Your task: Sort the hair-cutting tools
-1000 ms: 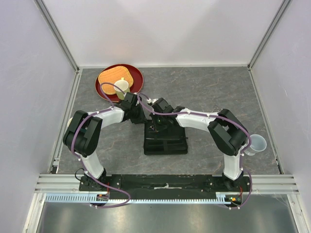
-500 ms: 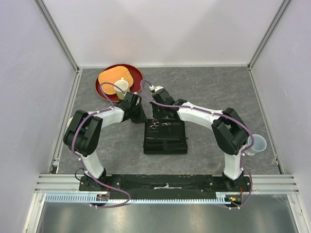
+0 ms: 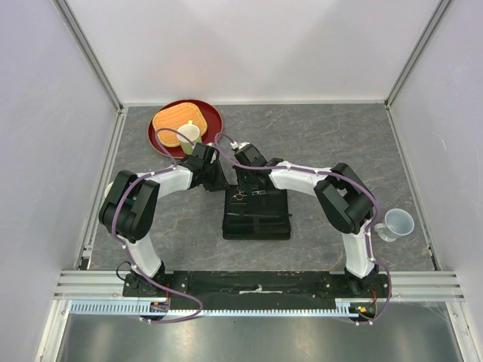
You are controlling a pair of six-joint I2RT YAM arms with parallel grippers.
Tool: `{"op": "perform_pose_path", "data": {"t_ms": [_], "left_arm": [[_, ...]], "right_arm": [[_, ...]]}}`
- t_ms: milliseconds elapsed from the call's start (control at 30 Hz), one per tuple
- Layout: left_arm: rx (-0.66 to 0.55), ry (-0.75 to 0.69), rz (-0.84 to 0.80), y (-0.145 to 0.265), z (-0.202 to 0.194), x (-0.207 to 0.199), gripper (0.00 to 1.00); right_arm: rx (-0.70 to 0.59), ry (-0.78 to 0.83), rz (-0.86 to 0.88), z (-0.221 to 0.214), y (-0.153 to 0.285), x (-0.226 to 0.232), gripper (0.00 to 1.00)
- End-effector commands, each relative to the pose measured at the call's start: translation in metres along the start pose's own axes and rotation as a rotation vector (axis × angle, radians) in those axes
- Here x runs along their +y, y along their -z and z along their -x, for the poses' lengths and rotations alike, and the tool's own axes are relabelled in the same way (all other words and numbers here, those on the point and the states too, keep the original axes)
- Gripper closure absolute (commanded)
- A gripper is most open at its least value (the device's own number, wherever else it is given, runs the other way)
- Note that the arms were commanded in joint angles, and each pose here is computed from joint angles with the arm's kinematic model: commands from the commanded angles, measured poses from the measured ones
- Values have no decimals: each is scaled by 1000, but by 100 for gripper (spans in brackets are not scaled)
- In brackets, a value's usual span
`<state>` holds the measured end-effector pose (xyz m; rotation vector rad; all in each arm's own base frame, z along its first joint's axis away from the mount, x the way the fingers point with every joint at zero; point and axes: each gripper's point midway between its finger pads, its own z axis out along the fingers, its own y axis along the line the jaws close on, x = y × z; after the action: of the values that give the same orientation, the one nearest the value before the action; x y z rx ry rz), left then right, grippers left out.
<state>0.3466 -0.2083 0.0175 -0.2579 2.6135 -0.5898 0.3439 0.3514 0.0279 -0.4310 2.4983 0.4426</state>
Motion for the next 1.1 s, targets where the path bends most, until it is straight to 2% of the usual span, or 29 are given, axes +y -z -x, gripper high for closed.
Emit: {"op": "perform_pose_path", "data": {"t_ms": [0,133,633,867,1067], "left_arm": [[47,45,113,-17,-21,33,74],[27,79,105,-19,-18,30,74],[20,128,82,-28,-15,24,74],[51,138,42,-33,-21,18,74],[37,110,5,-22,-20,13,73]], "right_arm": [[82,69,127,-24,7,16,99],[145,113,200,-43,9,22,100],[264,193,270,-79,17,20,100],[253,160,270,-74,6,25,100],[242,157,232,-74,10,18,99]]}}
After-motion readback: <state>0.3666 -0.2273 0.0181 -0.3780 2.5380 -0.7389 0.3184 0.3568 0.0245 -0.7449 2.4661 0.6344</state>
